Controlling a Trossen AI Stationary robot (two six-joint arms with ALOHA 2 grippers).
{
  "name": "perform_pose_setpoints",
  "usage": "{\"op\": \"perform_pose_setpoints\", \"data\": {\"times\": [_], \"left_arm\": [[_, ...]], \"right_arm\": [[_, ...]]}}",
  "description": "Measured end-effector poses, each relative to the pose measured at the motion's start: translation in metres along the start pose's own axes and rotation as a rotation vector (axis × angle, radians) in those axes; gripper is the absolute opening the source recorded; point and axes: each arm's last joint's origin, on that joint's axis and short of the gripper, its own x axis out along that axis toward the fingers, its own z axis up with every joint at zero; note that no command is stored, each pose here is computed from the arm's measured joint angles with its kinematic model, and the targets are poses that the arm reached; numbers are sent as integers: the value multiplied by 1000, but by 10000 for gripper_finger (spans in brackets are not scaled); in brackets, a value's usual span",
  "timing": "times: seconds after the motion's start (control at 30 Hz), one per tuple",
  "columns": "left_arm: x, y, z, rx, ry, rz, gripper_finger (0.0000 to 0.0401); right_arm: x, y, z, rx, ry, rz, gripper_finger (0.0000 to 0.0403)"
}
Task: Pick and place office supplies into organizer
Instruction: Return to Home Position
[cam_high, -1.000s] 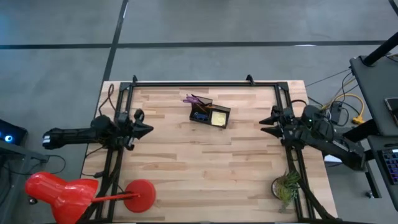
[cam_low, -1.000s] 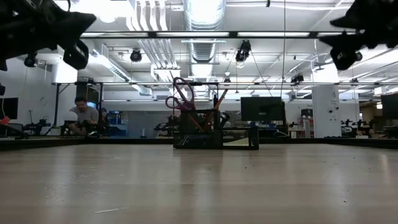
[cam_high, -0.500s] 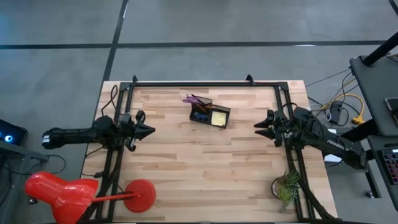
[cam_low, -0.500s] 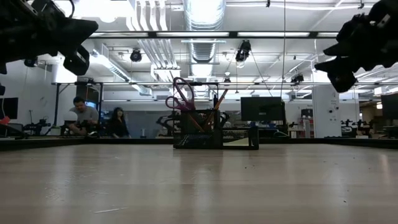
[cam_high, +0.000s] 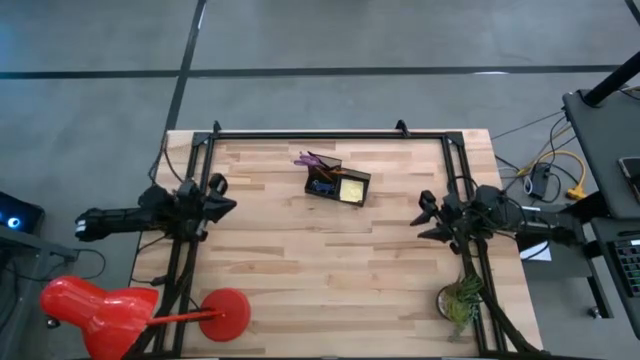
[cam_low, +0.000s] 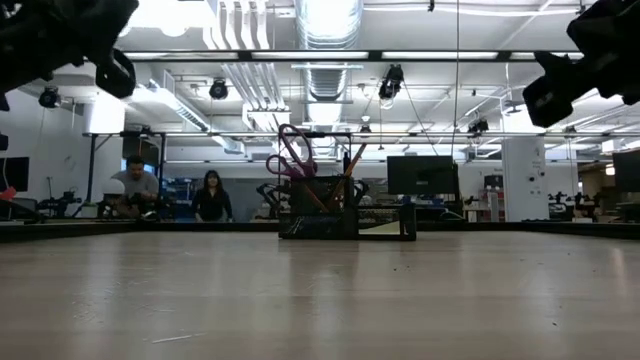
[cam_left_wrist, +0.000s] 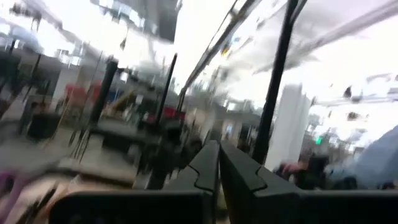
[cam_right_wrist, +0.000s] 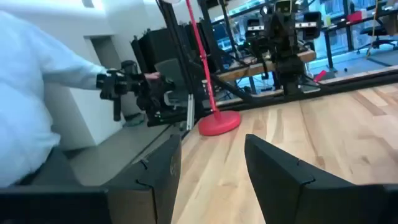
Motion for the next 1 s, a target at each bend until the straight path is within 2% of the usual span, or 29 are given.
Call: {"op": "perform_pose_setpoints", "data": {"times": [0.1, 0.33, 1.0], "left_arm": [[0, -2, 5, 6, -51, -22, 0], [2, 0, 1, 2, -12, -8, 0], [4, 1, -2, -1, 11, 0, 0]], "right_arm": [[1, 2, -1, 7, 14, 27, 167], [3, 7, -3, 12, 35, 80, 167], [4, 5, -6, 27, 62, 68, 166]]}}
